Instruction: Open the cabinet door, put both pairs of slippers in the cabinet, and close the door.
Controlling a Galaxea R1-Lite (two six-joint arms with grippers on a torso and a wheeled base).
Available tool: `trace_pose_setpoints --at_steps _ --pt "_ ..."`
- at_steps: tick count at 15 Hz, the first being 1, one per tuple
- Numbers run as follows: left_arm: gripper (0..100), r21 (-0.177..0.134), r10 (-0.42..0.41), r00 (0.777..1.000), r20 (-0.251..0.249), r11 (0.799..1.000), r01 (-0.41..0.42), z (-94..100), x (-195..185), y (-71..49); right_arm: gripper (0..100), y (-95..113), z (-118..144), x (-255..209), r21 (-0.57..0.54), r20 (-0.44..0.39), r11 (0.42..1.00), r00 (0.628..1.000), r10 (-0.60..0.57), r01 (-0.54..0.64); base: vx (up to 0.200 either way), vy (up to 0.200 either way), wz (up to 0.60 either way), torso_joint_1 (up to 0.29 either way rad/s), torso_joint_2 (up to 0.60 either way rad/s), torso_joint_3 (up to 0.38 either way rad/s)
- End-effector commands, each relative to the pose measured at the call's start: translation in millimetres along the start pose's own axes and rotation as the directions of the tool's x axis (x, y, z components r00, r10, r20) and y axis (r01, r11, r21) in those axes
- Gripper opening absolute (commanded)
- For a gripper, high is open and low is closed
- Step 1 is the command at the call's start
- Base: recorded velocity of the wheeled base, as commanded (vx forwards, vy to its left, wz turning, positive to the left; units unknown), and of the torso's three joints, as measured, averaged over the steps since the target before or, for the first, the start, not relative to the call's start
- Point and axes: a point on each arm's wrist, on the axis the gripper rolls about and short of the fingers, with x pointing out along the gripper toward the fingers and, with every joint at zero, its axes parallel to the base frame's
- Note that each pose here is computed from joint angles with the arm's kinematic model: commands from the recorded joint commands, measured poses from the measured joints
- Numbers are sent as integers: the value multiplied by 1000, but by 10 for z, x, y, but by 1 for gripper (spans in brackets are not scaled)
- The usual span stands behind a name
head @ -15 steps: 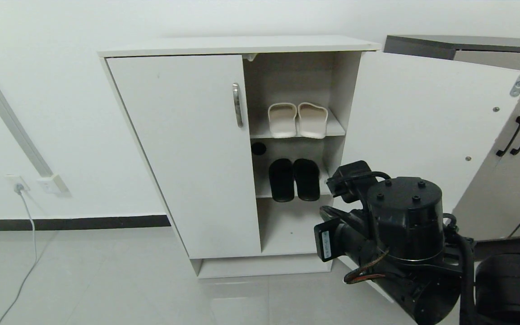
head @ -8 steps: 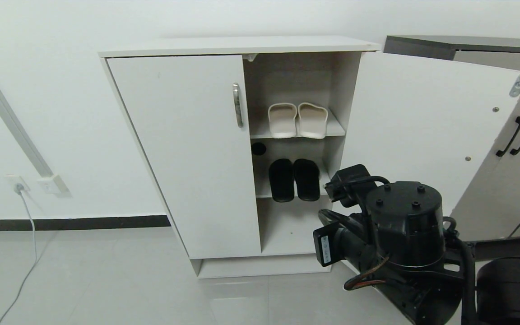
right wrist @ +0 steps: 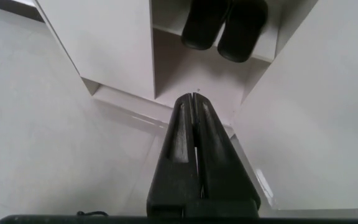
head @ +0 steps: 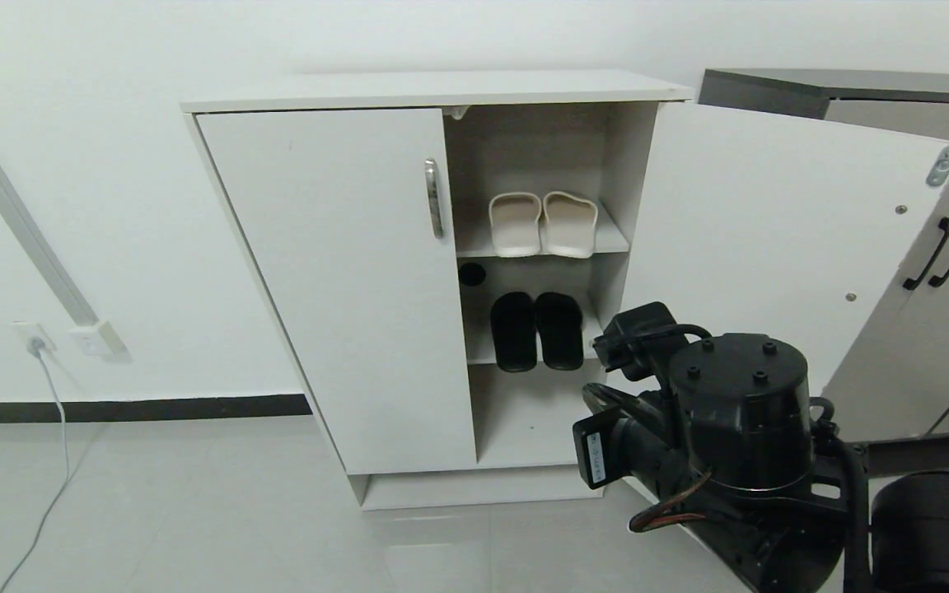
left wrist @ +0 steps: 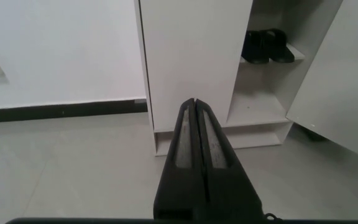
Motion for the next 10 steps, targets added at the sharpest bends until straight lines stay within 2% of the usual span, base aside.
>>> trace_pose_setpoints --at_steps 1,5,10 --pt "0 -1 0 1000 -4 1000 0 -7 1 0 0 4 -10 7 -3 -4 1000 1000 -1 1 0 0 0 -2 -46 -330" --pt "0 -1 0 1000 -4 1000 0 -2 1 0 0 2 -20 6 -7 -8 1000 1000 -2 2 0 0 0 29 -464 -375" --pt "0 -1 0 1000 -5 1000 0 -6 2 0 0 -1 -21 2 -7 -8 1000 1000 -2 2 0 0 0 106 -466 -355"
